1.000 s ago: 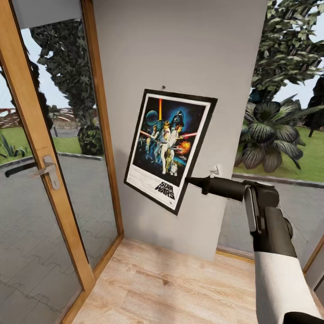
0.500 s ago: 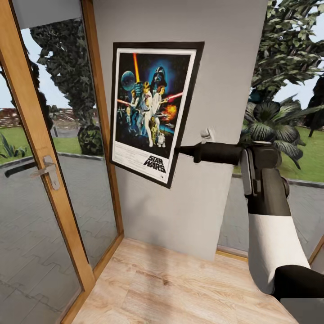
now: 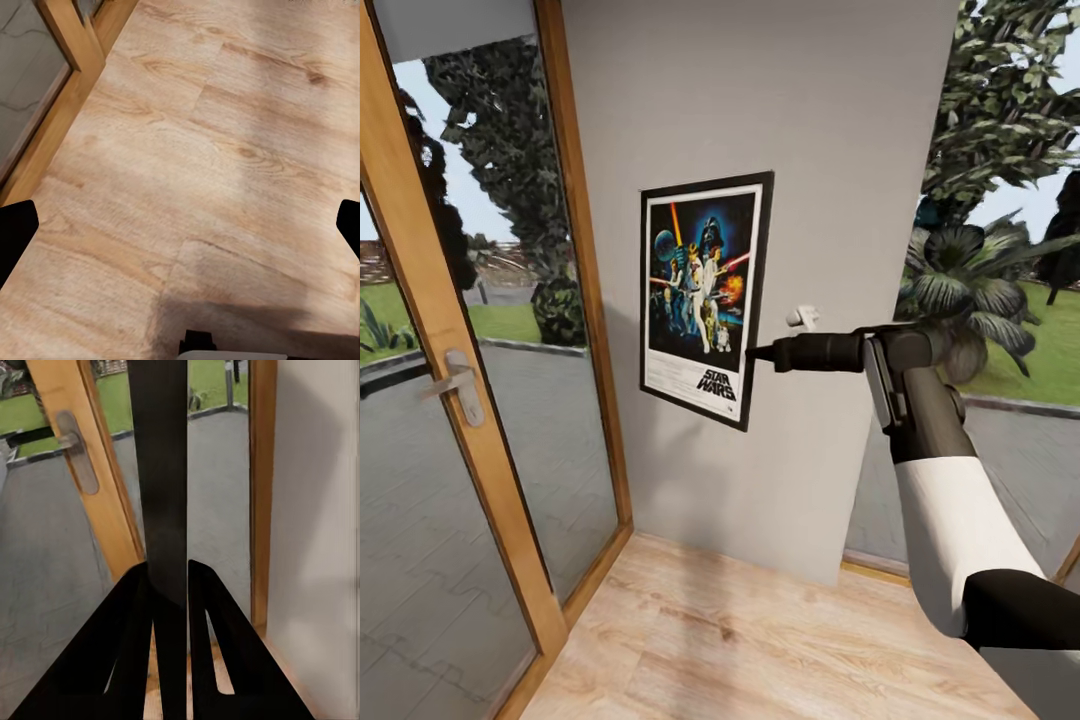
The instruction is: Pick up the poster from the kitchen countertop and hang it on one of the wall nails in the kitchen.
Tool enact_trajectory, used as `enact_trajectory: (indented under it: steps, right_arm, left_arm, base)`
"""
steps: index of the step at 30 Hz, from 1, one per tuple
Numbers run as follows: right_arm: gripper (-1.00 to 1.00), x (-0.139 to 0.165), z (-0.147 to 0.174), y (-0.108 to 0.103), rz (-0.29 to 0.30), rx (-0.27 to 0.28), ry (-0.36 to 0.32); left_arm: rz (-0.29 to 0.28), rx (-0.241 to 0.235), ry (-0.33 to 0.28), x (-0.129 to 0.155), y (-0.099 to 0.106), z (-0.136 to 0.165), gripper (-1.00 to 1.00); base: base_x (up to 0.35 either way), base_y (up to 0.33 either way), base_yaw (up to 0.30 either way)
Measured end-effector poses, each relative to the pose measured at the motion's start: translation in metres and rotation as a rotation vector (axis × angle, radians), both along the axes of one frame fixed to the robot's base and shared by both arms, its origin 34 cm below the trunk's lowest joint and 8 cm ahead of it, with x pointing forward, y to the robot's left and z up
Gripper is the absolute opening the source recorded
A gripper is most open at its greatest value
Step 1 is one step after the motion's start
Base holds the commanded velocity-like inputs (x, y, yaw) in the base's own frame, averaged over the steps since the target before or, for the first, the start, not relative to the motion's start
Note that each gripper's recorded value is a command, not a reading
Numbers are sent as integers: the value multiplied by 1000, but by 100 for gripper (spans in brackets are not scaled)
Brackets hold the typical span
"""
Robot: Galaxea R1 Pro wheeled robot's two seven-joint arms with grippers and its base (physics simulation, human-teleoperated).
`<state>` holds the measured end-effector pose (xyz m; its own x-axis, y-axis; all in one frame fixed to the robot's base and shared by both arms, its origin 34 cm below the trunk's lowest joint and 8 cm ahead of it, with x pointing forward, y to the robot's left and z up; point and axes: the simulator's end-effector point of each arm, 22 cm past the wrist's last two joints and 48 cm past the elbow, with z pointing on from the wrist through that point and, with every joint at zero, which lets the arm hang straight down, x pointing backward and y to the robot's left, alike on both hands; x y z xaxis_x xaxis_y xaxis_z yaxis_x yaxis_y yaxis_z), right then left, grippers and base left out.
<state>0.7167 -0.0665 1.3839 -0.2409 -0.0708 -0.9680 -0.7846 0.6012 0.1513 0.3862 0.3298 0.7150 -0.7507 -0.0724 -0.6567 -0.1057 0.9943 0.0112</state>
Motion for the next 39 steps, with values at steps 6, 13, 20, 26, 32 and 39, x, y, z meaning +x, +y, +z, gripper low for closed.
enact_trajectory:
  steps: [6,13,20,26,32,39]
  right_arm:
    - [-100,1,4,2,0,-1,-5]
    - [-100,8,24,0,-9,-14,-27]
    - [-100,12,23,-5,-36,-45,-34]
    - [-100,11,32,-6,-47,-52,-66]
    - [-100,7,73,-9,-95,-61,-257]
    - [-100,6,86,-5,-90,-33,-334]
  left_arm:
    - [2,0,-1,0,1,0,100]
    - [3,0,-1,0,1,0,100]
    - [3,0,-1,0,1,0,100]
    - [3,0,-2,0,1,0,100]
    - [4,0,-2,0,1,0,100]
    - [4,0,-1,0,1,0,100]
  base:
    - [65,-28,0]
    - [111,-67,0]
    - [17,-10,0]
    - [29,-2,0]
    - [58,0,0]
    - [112,-38,0]
